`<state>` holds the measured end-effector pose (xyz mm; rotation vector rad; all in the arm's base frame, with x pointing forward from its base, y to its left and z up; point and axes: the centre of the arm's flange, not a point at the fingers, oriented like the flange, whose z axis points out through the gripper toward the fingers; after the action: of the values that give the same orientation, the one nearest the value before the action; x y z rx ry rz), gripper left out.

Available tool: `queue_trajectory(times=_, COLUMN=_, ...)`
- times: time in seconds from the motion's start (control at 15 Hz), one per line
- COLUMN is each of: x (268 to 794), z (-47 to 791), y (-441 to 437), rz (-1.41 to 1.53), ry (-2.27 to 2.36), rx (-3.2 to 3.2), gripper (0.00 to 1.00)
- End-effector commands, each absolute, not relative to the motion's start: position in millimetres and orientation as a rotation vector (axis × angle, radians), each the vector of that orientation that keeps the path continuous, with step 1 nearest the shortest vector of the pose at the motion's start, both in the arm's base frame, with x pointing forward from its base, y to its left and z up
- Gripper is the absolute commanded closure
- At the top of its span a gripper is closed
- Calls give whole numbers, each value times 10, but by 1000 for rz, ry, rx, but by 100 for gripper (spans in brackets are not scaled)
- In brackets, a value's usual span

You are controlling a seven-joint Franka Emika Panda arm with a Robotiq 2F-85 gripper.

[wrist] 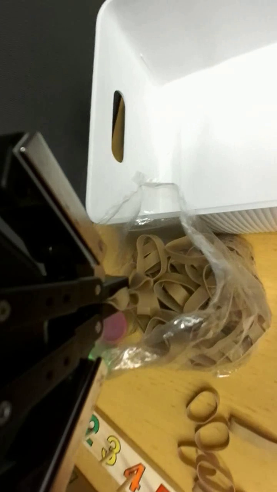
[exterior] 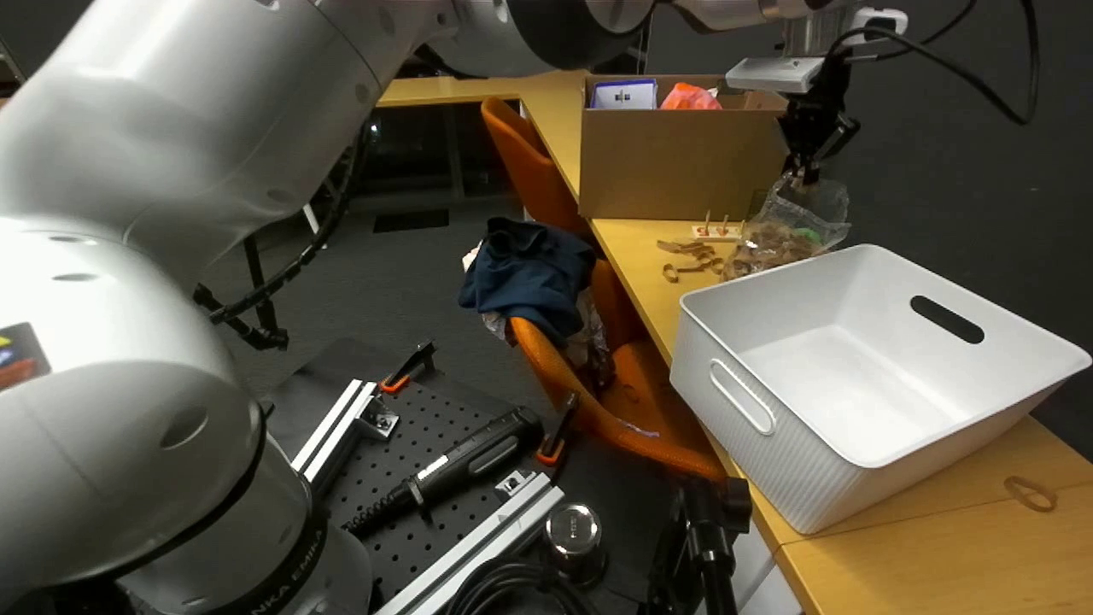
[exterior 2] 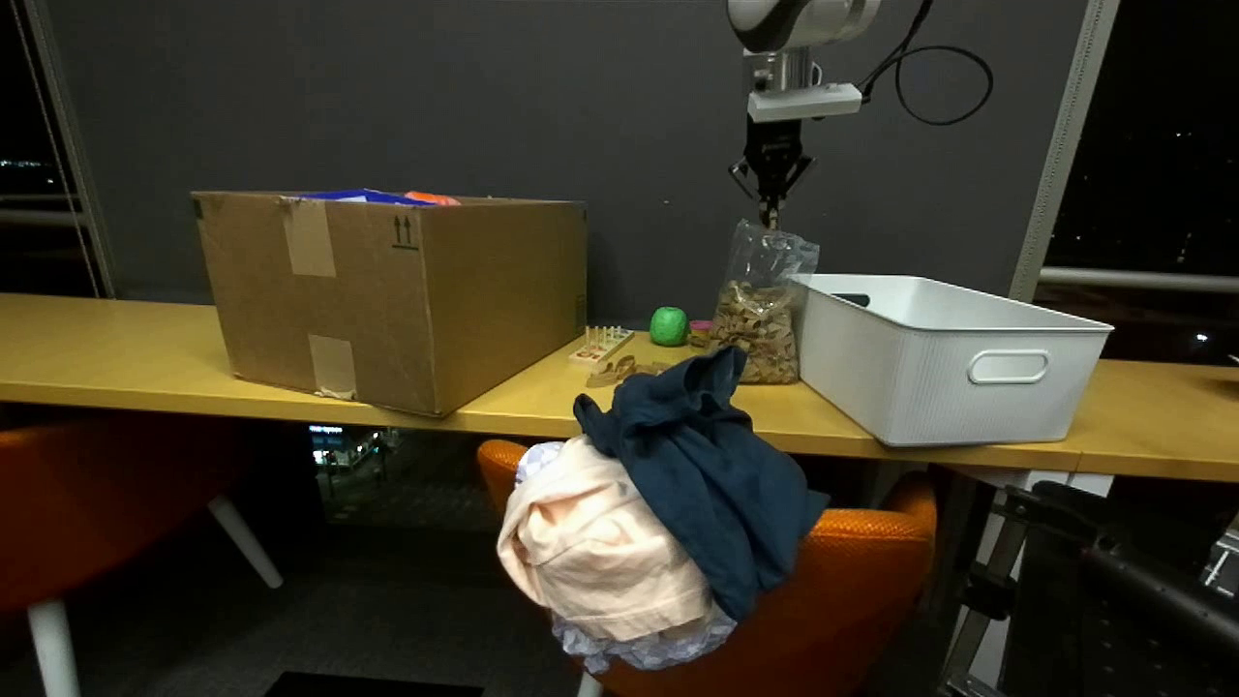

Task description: Put the rubber bands inside the packet

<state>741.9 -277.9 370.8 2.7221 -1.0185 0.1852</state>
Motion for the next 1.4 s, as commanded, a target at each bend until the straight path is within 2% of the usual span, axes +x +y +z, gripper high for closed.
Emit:
queue_trajectory(times=0.0, x=7098, z=3409, y=-2776, rz=200, ry=-1069, rx=2690, gripper=99)
queue_trajectory(times=0.07, x=7090, z=3371, y=-2761, rz=209, ry=-1073, rx=2695, gripper=99)
queue_trajectory(times=0.13, x=7066, z=3376, y=-2741, rz=224, ry=-1074, rx=2693, gripper=75)
queue_trajectory(times=0.27, x=7014, z=3423, y=-2697, rz=259, ry=-1076, rx=2688, gripper=65)
queue_trajectory(times=0.8, x=6920, z=4461, y=-2462, rz=428, ry=-997, rx=2656, gripper=6)
queue_trajectory(times=0.93, x=7068, z=4649, y=-2214, rz=480, ry=-944, rx=2688, gripper=0)
queue_trajectory(times=1.33, x=7603, z=4333, y=-1320, rz=499, ry=-775, rx=2861, gripper=0)
